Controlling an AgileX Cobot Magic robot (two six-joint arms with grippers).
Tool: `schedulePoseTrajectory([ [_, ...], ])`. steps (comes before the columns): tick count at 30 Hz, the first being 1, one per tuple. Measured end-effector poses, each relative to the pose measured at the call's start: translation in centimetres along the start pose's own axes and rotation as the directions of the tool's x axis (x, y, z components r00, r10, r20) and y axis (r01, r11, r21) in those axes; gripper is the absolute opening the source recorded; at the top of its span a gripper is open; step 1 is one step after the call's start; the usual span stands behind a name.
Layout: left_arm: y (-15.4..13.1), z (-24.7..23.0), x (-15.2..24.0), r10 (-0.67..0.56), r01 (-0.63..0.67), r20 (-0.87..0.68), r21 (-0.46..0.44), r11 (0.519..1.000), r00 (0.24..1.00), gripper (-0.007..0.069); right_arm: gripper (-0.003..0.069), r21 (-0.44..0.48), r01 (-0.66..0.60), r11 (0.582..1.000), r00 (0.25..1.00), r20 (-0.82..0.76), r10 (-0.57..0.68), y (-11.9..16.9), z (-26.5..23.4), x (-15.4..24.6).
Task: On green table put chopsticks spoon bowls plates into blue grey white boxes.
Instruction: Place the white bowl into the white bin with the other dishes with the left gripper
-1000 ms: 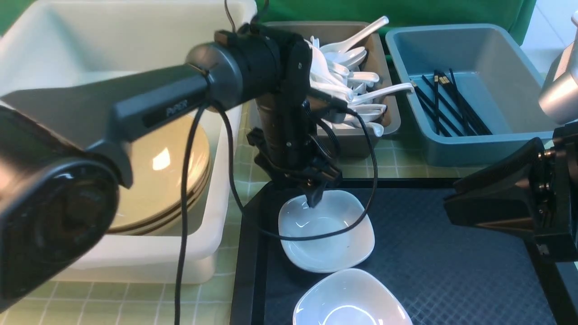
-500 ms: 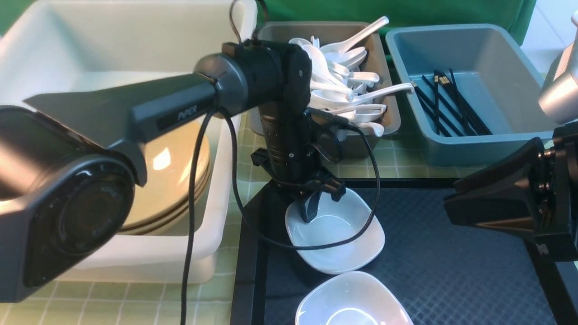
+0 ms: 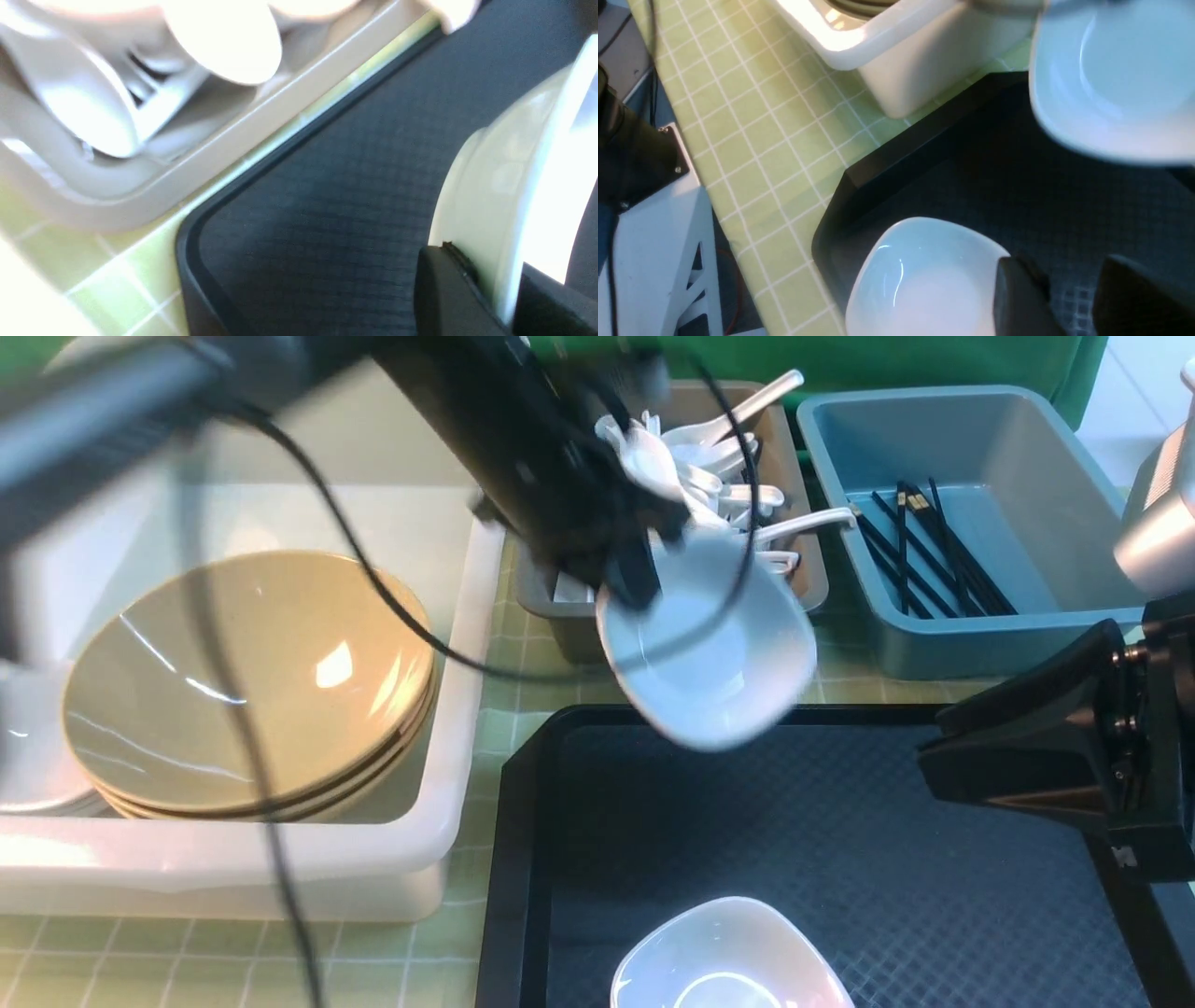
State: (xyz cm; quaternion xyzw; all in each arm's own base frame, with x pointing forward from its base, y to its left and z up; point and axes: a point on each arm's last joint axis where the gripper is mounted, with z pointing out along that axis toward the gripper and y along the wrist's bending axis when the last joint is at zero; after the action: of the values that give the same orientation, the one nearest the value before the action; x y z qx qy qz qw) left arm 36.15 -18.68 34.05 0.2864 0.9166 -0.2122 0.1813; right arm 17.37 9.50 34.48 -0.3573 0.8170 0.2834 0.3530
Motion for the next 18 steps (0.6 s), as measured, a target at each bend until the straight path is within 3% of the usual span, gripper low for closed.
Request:
schedulePoseTrajectory([
  [6, 0.7, -8.6, 3.1, -0.064, 0.072, 0.148, -0.050, 0.996, 0.987, 0.0011, 0.0066, -0.081, 0.100, 0.992, 0.987, 0.136, -0.089, 0.9, -0.1, -1.2],
  [10, 4.7, -12.6, 8.5, -0.250, 0.274, 0.198, -0.106, 0.956, 0.948, 0.0007, 0.0024, -0.093, 0.190, 0.977, 0.961, 0.223, -0.165, 1.2, -0.7, -3.1],
  [13, 9.2, -15.2, 13.9, -0.462, 0.508, 0.266, -0.137, 0.851, 0.846, 0.0001, 0.0022, -0.104, 0.251, 0.962, 0.941, 0.259, -0.217, 1.6, -0.9, -5.3],
  [14, 9.5, -15.3, 14.2, -0.475, 0.522, 0.272, -0.138, 0.842, 0.837, 0.0001, 0.0022, -0.106, 0.256, 0.961, 0.939, 0.262, -0.221, 1.7, -0.8, -5.4],
  [15, 11.5, -16.7, 16.7, -0.563, 0.627, 0.322, -0.144, 0.766, 0.761, 0.0001, 0.0022, -0.124, 0.288, 0.950, 0.930, 0.275, -0.246, 2.0, -0.6, -6.4],
  [17, 13.6, -18.4, 19.4, -0.626, 0.722, 0.396, -0.164, 0.672, 0.672, 0.0001, 0.0022, -0.159, 0.318, 0.935, 0.922, 0.280, -0.266, 2.5, 0.2, -7.5],
  [18, 13.8, -18.6, 19.6, -0.629, 0.730, 0.404, -0.166, 0.664, 0.664, 0.0001, 0.0022, -0.167, 0.322, 0.932, 0.922, 0.279, -0.269, 2.6, 0.4, -7.7],
])
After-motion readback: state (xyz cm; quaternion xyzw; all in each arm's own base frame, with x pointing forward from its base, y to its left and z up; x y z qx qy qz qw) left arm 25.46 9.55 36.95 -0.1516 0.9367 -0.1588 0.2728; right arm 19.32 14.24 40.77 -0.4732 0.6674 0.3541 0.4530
